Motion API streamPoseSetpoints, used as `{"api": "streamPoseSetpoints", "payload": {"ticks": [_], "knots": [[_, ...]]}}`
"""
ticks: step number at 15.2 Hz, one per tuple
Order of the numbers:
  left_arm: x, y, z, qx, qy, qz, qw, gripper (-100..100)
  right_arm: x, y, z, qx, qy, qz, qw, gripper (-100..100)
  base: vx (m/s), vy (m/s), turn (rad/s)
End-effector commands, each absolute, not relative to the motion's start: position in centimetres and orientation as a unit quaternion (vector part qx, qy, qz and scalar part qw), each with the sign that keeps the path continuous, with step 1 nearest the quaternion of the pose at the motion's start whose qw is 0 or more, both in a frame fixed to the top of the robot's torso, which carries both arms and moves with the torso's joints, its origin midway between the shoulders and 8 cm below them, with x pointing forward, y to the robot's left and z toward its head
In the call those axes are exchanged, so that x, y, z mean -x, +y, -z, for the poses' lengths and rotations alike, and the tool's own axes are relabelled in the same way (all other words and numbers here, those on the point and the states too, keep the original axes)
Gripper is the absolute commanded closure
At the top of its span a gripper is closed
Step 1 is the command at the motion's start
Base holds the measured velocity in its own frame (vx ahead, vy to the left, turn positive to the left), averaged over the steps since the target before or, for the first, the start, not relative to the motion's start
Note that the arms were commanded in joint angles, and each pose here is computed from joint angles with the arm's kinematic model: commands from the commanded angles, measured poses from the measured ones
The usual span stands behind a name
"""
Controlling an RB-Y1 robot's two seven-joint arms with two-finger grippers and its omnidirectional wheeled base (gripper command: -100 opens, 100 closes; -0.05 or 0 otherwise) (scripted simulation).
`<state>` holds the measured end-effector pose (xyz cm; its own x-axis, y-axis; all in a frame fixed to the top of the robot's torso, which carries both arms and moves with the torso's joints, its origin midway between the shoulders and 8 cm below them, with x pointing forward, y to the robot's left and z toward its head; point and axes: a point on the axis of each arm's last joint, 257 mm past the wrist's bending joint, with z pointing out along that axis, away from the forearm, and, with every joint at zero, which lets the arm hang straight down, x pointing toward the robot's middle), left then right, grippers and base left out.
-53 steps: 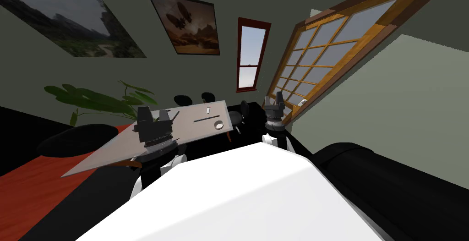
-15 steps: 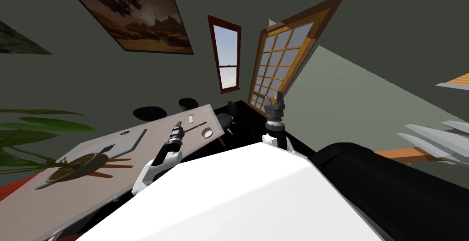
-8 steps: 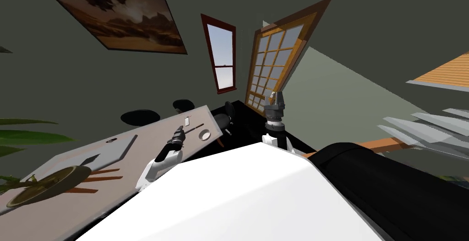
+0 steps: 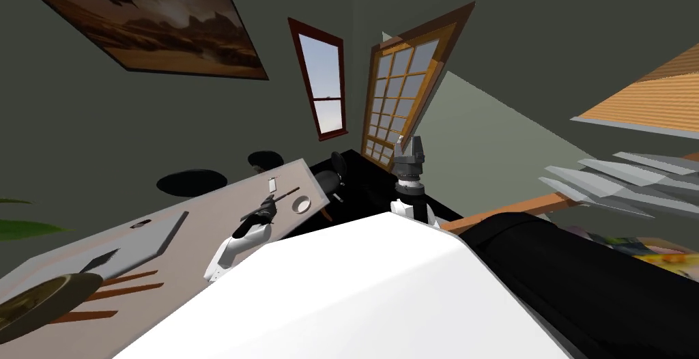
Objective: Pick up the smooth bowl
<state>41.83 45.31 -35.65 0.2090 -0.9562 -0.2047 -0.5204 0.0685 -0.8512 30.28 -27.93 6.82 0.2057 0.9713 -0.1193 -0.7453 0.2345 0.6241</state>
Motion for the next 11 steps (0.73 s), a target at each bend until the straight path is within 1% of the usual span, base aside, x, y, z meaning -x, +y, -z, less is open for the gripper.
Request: {"api": "streamPoseSetpoints", "payload": {"ticks": [1, 3, 4, 6, 9, 11], "knots": [[-41.0, 45.7, 37.8, 0.659, 0.582, 0.227, 0.420, -100, -30.3, -27.9, -6.8, -0.223, 0.253, -0.577, 0.744, 0, 0.013, 0.004, -0.130], [-40.8, 45.7, 38.2, 0.662, 0.584, 0.222, 0.414, -100, -30.3, -27.9, -6.8, -0.223, 0.253, -0.577, 0.744, 0, 0.014, 0.005, -0.100], [-40.1, 46.1, 39.8, 0.679, 0.584, 0.209, 0.393, -100, -30.3, -27.9, -6.8, -0.223, 0.253, -0.577, 0.744, 0, 0.013, 0.001, -0.125], [-39.8, 46.1, 40.2, 0.682, 0.586, 0.204, 0.387, -100, -30.3, -27.9, -6.8, -0.223, 0.253, -0.577, 0.744, 0, 0.013, 0.005, -0.105], [-38.3, 46.6, 43.2, 0.713, 0.585, 0.178, 0.343, -100, -30.3, -27.9, -6.8, -0.223, 0.253, -0.577, 0.744, 0, 0.017, 0.005, -0.146], [-37.8, 46.5, 43.8, 0.718, 0.587, 0.171, 0.334, -100, -30.3, -27.9, -6.8, -0.223, 0.253, -0.577, 0.744, 0, 0.014, 0.009, -0.100]]}}
